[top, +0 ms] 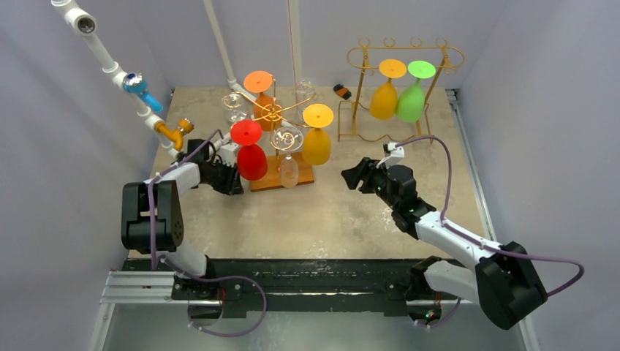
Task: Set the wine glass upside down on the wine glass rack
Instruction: Move the wine rack to the center of the board.
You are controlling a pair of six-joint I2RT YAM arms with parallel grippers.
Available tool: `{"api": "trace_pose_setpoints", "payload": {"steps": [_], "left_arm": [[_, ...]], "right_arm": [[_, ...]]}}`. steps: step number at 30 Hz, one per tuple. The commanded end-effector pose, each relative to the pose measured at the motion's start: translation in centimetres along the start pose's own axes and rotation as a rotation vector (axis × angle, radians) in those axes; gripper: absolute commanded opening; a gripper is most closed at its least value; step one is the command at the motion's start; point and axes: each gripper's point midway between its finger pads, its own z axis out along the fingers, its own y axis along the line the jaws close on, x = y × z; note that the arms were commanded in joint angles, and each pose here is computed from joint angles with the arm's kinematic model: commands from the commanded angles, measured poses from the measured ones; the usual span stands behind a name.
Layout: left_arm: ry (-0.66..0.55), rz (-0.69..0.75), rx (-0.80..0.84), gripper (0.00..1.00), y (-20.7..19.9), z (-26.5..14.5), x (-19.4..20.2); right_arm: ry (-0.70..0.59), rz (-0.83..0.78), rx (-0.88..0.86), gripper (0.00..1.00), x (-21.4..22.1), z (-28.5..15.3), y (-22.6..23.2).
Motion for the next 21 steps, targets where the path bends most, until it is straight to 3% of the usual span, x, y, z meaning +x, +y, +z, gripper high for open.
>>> {"api": "trace_pose_setpoints", "payload": {"steps": [1,21], "left_arm": [[-0.077,-0.006,-0.068,0.31,1.8,0.6,-2.8],[-0.081,0.025,-0.111,0.30,1.8,4.0,-5.5]], "right_arm": [[-0.044,0.031,-0.040,0.66,-0.7,0.2,0.8],[0.009,0.081,-0.048,0.56,2.1,2.4,0.0]]}}
